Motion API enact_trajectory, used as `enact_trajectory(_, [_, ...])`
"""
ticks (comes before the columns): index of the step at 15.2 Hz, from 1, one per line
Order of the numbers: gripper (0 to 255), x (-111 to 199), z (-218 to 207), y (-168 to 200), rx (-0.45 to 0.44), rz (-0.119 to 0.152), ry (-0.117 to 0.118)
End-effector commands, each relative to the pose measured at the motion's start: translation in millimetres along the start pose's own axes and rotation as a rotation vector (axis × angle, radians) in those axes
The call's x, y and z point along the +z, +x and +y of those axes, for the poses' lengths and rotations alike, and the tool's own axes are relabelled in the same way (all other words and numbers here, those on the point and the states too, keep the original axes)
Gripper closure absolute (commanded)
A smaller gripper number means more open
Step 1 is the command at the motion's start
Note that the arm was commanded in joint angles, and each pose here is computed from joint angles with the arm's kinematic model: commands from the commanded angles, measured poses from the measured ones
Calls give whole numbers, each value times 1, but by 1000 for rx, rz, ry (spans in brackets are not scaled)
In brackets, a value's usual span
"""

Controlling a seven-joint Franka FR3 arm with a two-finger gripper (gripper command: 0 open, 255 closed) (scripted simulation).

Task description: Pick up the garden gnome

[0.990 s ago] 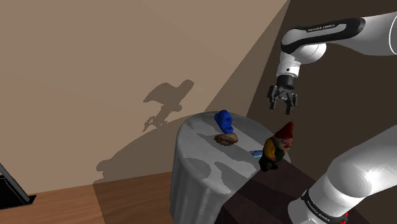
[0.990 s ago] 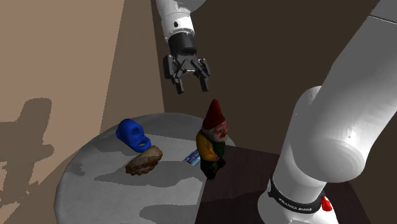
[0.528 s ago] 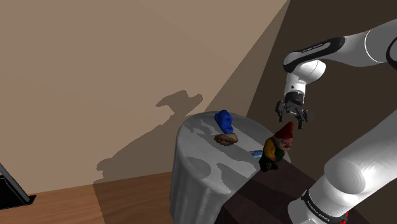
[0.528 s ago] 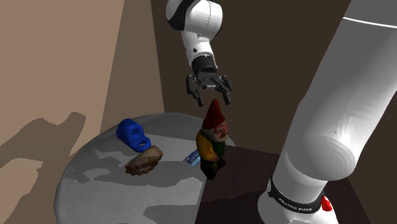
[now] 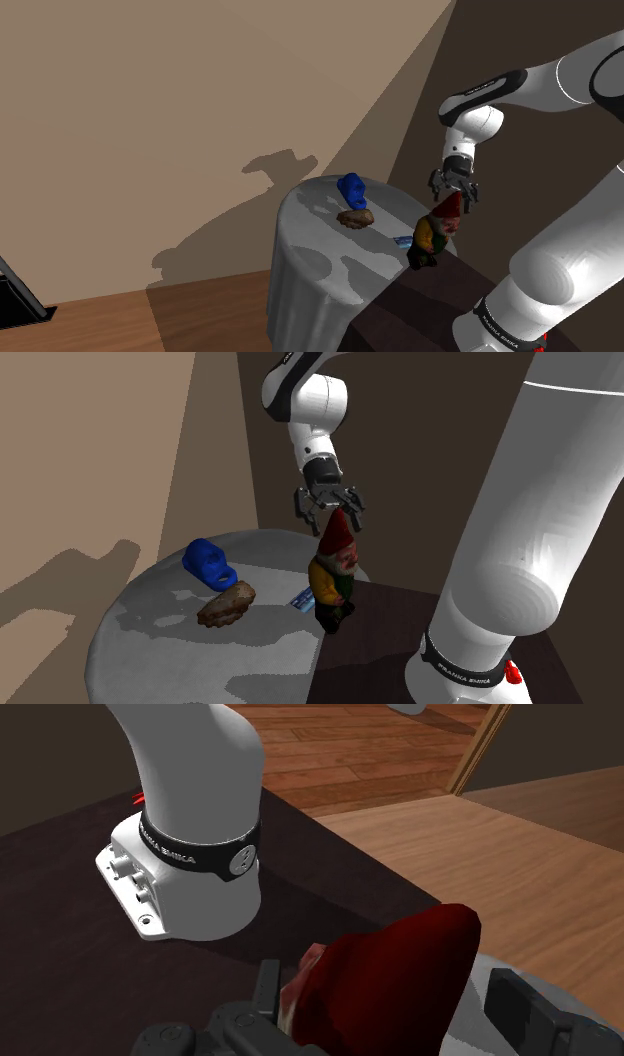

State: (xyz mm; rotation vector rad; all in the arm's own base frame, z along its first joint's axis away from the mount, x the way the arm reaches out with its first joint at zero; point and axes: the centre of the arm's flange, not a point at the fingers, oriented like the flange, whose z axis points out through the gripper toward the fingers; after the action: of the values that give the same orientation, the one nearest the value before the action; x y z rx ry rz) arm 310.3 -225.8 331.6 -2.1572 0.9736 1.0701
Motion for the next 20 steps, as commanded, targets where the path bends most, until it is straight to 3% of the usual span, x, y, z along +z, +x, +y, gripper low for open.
enact_trajectory(1, [255,1,1,1,0,0,0])
enact_trajectory(10, [255,1,0,1,0,0,0])
enact_trajectory(20, [255,-27,-7,-42,0,0,0])
